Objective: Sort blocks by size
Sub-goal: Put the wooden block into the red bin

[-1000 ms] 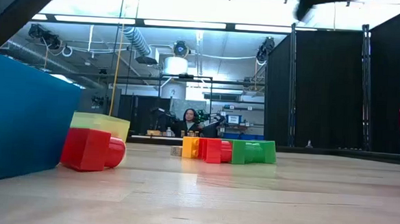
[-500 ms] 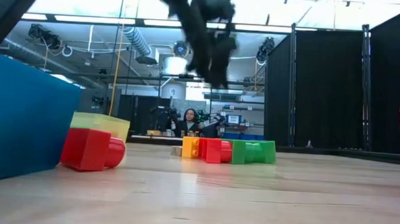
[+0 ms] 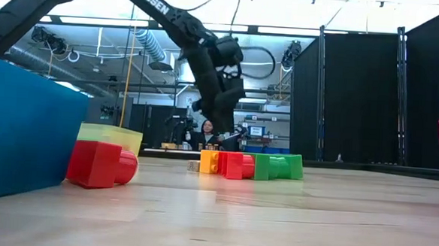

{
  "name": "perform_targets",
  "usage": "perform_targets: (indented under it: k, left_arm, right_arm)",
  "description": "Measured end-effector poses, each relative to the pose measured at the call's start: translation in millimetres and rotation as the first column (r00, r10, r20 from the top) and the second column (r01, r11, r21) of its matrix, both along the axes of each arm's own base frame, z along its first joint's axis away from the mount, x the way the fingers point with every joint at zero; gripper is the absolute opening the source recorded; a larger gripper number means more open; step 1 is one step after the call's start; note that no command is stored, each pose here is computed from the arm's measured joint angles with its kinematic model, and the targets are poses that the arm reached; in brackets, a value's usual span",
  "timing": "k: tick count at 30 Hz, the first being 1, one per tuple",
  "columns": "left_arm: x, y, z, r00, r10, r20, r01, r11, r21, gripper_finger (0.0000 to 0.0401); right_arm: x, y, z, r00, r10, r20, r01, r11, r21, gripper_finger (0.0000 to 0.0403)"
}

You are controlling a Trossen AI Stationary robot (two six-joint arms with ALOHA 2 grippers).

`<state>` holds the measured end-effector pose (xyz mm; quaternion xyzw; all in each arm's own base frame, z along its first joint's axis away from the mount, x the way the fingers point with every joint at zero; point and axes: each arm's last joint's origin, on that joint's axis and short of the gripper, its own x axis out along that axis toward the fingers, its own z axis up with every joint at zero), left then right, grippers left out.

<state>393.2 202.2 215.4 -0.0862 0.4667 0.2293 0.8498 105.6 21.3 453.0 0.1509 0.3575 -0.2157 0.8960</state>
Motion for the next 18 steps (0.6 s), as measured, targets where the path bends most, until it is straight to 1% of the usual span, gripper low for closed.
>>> perform_targets:
  k: [2, 7, 12, 18]
  left_arm:
    - [1.1, 0.4, -9.2, 1.0, -0.004, -0.026, 0.003, 1.0, -0.014, 0.0225]
    - [7.3, 4.3, -18.9, 0.999, -0.03, -0.013, 0.03, 1.0, -0.001, 0.0225]
    - [11.0, 8.4, -41.6, 0.998, -0.033, -0.057, 0.031, 0.998, -0.046, 0.0225]
    - [19.5, 15.9, -59.2, 0.995, -0.025, -0.101, 0.019, 0.998, -0.052, 0.0225]
  right_arm:
    - [0.0, -0.3, 0.1, 1.0, -0.006, 0.003, 0.006, 1.0, -0.008, 0.0245]
    - [0.3, -0.4, 0.3, 1.0, -0.011, 0.007, 0.011, 1.0, -0.013, 0.0245]
    - [0.4, -1.0, 0.6, 1.0, -0.024, 0.013, 0.024, 0.999, -0.029, 0.0245]
    - [0.8, -1.2, 0.7, 0.999, -0.03, 0.016, 0.03, 0.999, -0.034, 0.0245]
